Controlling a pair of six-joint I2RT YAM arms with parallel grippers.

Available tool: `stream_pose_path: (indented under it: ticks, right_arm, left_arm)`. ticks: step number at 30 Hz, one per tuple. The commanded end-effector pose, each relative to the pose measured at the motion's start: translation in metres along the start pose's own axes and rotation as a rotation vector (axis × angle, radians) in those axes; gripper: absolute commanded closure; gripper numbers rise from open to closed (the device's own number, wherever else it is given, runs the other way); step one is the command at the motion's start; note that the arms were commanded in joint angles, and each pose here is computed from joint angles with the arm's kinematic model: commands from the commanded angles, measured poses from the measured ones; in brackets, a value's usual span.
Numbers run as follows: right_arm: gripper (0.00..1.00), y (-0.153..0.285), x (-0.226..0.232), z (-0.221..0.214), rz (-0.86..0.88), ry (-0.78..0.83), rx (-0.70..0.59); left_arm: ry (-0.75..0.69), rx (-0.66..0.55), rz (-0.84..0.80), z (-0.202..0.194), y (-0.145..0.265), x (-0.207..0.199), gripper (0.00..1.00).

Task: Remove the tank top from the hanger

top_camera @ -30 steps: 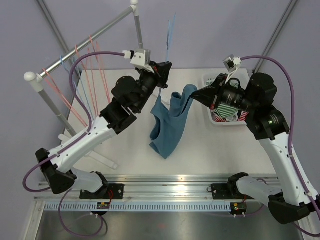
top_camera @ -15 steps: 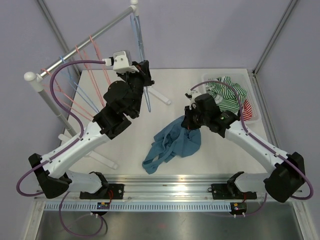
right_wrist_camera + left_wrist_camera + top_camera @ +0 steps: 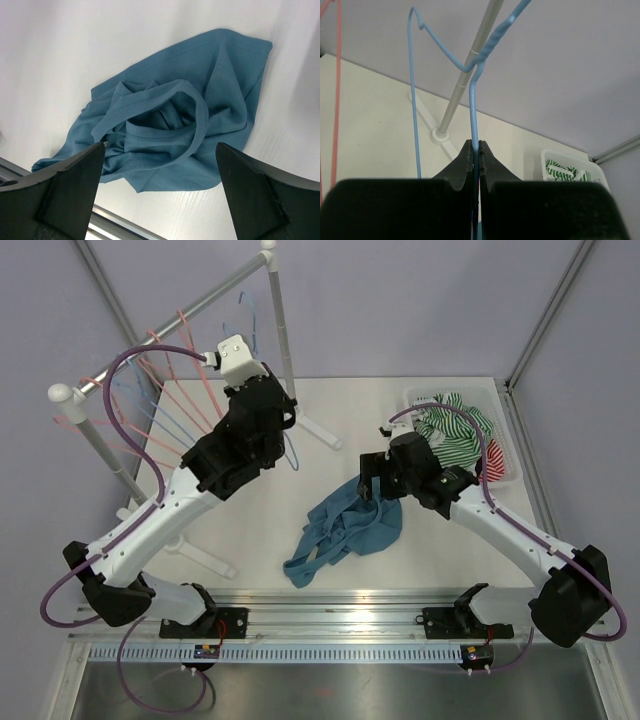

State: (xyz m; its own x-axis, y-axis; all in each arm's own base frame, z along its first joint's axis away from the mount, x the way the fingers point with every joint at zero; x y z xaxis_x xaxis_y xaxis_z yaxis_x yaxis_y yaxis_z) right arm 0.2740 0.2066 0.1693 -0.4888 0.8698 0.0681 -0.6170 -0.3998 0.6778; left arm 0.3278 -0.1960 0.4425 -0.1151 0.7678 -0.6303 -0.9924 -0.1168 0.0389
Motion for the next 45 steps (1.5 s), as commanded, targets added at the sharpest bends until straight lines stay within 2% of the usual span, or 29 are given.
stream_pose_path:
  ticks: [1,7,12,17,21,28,29,33,35,36,37,39,40,45]
  right_arm:
    - [0.01,0.016,0.0,0.033,-0.012,0.002,-0.1]
    - [0.01,0.017,0.007,0.035,0.035,0.027,-0.112]
    - [0.01,0.003,0.007,0.022,0.036,0.043,-0.058]
    - [0.0,-0.014,0.015,0.005,0.084,0.044,0.012]
    - [0.01,-0.02,0.027,-0.003,0.145,0.063,0.024]
    - [0.01,-0.025,0.035,-0.015,0.146,0.105,0.057]
    - [0.0,-0.027,0.041,-0.017,0.152,0.118,0.061]
    - [0.01,-0.037,0.057,-0.032,0.137,0.172,0.102]
    - [0.01,-0.049,0.056,-0.042,0.082,0.189,0.131]
    - [0.0,-0.052,0.061,-0.047,0.082,0.185,0.144]
    - [0.01,-0.056,0.063,-0.05,0.082,0.18,0.15]
    - [0.01,-0.068,0.069,-0.063,0.082,0.19,0.183]
    - [0.01,-0.078,0.066,-0.07,0.051,0.192,0.201]
    - [0.01,-0.103,0.053,-0.101,-0.063,0.206,0.314]
  left_arm:
    - [0.099,-0.01,0.066,0.015,-0.012,0.008,1.0]
    - [0.135,-0.021,0.081,0.038,-0.044,0.014,1.0]
    - [0.127,-0.041,0.142,0.048,-0.07,0.031,1.0]
    - [0.13,-0.011,0.177,0.034,-0.088,0.044,1.0]
    - [0.149,0.031,0.205,0.005,-0.093,0.063,1.0]
    - [0.184,0.057,0.203,-0.005,-0.097,0.069,1.0]
    - [0.185,0.062,0.2,-0.006,-0.097,0.068,0.97]
    - [0.203,0.085,0.158,-0.002,-0.093,0.058,0.58]
    - [0.205,0.094,0.131,0.001,-0.09,0.053,0.47]
    - [0.204,0.117,0.103,0.001,-0.087,0.048,0.36]
    - [0.207,0.122,0.084,0.006,-0.085,0.041,0.29]
    - [0.202,0.153,0.056,0.007,-0.081,0.035,0.18]
    - [0.205,0.156,0.033,0.013,-0.075,0.031,0.01]
    - [0.234,0.197,-0.097,0.031,-0.049,0.01,0.01]
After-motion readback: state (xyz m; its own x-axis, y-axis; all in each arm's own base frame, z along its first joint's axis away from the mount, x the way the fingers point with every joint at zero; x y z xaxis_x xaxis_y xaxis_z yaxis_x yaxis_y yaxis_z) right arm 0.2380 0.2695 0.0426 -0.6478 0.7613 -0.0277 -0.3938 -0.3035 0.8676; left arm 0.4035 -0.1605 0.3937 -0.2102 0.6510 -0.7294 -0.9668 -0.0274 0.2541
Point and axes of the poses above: each gripper's point midway between its finger pads, its own y axis back along the fingers, its own x axis along the line the jaws close on, z = x × y, the point moved 1 cm from there along y, back along the fingers, and after that the axes turned 15 degrees about y, right-handed, at the moved point
